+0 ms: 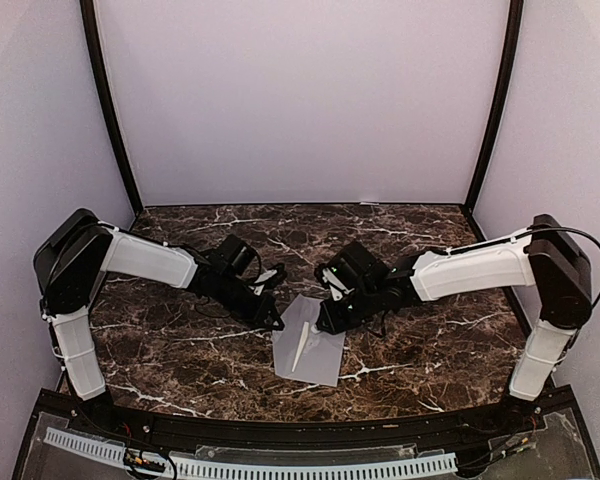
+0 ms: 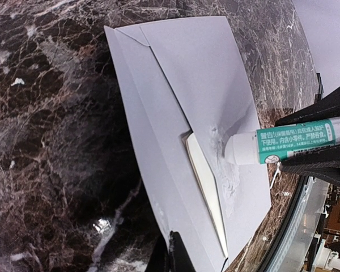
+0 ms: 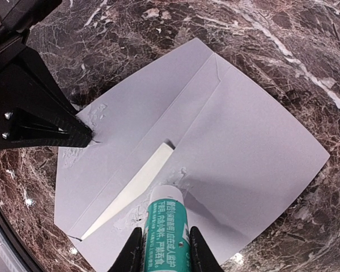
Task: Place the letter into the envelope and seal it
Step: Paint the envelope at the center of the board.
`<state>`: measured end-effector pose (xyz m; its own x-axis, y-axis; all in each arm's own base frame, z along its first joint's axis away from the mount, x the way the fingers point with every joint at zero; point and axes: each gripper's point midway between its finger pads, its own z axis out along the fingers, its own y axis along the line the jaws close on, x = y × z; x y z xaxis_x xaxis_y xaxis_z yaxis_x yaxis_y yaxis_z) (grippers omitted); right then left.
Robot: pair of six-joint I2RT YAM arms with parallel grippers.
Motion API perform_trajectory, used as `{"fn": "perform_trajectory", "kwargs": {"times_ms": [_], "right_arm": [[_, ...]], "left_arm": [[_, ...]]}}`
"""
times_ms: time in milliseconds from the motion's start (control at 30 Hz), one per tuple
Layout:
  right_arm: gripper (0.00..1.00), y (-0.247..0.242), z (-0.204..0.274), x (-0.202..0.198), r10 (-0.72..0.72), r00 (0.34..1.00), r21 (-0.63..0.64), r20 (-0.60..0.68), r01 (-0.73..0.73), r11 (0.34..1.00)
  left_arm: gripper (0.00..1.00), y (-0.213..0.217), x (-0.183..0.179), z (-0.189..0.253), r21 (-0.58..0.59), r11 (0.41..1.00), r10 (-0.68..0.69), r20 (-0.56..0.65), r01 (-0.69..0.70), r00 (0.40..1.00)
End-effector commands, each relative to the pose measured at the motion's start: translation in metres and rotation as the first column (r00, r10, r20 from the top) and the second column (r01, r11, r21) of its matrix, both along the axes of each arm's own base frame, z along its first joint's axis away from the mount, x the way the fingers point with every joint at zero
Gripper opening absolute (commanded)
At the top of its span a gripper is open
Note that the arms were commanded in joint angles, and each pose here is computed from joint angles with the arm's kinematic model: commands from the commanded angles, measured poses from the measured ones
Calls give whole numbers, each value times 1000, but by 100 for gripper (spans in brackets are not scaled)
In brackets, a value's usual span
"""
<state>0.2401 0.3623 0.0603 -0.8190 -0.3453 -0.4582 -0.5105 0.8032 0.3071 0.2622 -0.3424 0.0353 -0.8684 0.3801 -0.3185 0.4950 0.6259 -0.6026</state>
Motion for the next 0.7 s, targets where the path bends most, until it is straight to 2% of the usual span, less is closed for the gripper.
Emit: {"fn": "perform_trajectory", "kwargs": {"times_ms": [0, 400, 667], "right_arm": [[0, 10, 11, 15, -8, 998, 32, 56, 6, 999], [0, 0, -6, 18, -24, 998, -50, 58, 27, 998], [0, -7, -13, -1, 26, 1000, -82, -6, -26, 996]], "left_arm": [[0, -3, -1, 1, -1, 1000, -19, 1, 19, 1000], [0, -3, -1, 1, 1, 1000, -23, 4, 23, 1000], [0, -3, 0, 2, 3, 1000, -21, 11, 21, 1000]]}}
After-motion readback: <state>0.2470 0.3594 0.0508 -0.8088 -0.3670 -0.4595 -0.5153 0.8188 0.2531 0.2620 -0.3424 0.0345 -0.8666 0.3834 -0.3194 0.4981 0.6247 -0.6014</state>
